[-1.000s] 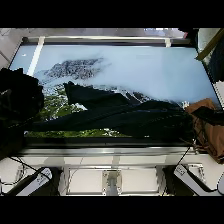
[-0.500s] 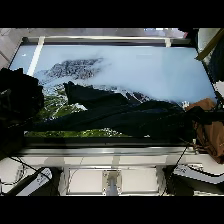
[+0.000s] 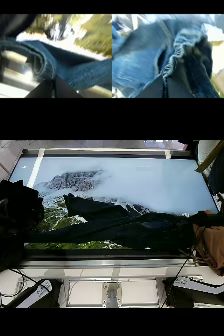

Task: Fold the clothes and pants, and hang the long-sleeved shirts on hangers.

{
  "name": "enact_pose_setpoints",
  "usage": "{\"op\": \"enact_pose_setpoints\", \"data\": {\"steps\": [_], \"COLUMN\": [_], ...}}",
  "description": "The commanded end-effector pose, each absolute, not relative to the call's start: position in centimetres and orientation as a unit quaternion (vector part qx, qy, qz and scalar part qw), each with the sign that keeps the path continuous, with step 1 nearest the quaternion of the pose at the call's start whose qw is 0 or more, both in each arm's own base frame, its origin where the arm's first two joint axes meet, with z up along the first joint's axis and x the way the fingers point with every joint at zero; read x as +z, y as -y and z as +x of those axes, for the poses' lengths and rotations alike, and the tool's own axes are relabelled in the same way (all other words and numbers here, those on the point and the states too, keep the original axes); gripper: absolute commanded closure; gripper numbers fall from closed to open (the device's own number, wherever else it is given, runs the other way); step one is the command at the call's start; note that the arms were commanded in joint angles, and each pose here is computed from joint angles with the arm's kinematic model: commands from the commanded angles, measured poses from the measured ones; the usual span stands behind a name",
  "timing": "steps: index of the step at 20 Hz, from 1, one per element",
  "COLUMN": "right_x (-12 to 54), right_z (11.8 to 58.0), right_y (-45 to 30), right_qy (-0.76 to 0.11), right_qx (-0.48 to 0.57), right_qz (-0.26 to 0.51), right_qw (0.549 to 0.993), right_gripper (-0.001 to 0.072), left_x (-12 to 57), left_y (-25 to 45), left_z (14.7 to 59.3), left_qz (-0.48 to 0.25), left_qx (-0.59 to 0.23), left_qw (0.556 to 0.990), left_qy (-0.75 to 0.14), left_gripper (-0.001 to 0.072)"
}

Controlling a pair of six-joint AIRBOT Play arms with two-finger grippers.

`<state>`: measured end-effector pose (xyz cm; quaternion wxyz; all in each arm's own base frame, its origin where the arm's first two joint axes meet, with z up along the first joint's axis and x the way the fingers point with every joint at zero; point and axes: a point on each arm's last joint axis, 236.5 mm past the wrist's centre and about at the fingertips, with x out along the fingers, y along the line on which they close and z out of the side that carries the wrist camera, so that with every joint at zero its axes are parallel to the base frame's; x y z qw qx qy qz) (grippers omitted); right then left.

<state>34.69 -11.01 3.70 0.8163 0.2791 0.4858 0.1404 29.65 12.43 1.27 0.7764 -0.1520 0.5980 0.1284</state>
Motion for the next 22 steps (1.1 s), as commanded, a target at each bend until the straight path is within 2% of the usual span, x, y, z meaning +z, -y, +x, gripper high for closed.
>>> {"op": "enact_pose_setpoints", "data": {"steps": [1,3,5,7,9,11,13,16,19,22], "right_x": [12.6,18.8,24.1,27.0,26.5,23.2,19.5,8.4,-1.1,-5.1], "right_z": [38.9,41.3,42.1,41.2,38.1,33.8,30.5,23.1,16.8,13.8], "right_y": [13.0,14.4,14.9,15.1,15.5,16.0,17.5,17.6,14.9,14.2], "right_qy": [-0.388,-0.314,-0.266,-0.258,-0.302,-0.376,-0.382,-0.443,-0.515,-0.556], "right_qx": [0.123,0.107,0.102,0.099,0.096,0.09,0.044,-0.028,-0.065,-0.122], "right_qz": [0.254,0.238,0.203,0.163,0.143,0.143,0.195,0.275,0.349,0.387], "right_qw": [0.877,0.913,0.937,0.947,0.938,0.911,0.902,0.853,0.78,0.725], "right_gripper": [0.0677,0.0677,0.0678,0.0677,0.0677,0.0678,0.0678,0.0678,0.0677,0.0671], "left_x": [7.0,11.6,14.9,17.0,17.0,15.1,12.6,7.3,1.9,-1.3], "left_y": [-13.4,-13.5,-13.7,-14.7,-16.0,-17.4,-18.9,-19.3,-17.2,-16.4], "left_z": [34.6,37.6,38.6,38.3,35.7,31.6,28.1,24.2,22.5,22.7], "left_qz": [-0.155,-0.163,-0.158,-0.163,-0.174,-0.195,-0.224,-0.261,-0.274,-0.296], "left_qx": [0.127,0.119,0.116,0.132,0.153,0.172,0.199,0.224,0.201,0.201], "left_qw": [0.84,0.877,0.895,0.9,0.887,0.852,0.823,0.79,0.765,0.762], "left_qy": [-0.505,-0.435,-0.401,-0.382,-0.399,-0.454,-0.482,-0.507,-0.547,-0.54], "left_gripper": [0.0697,0.0697,0.0697,0.0697,0.0698,0.0698,0.0698,0.0698,0.0698,0.0697]}}
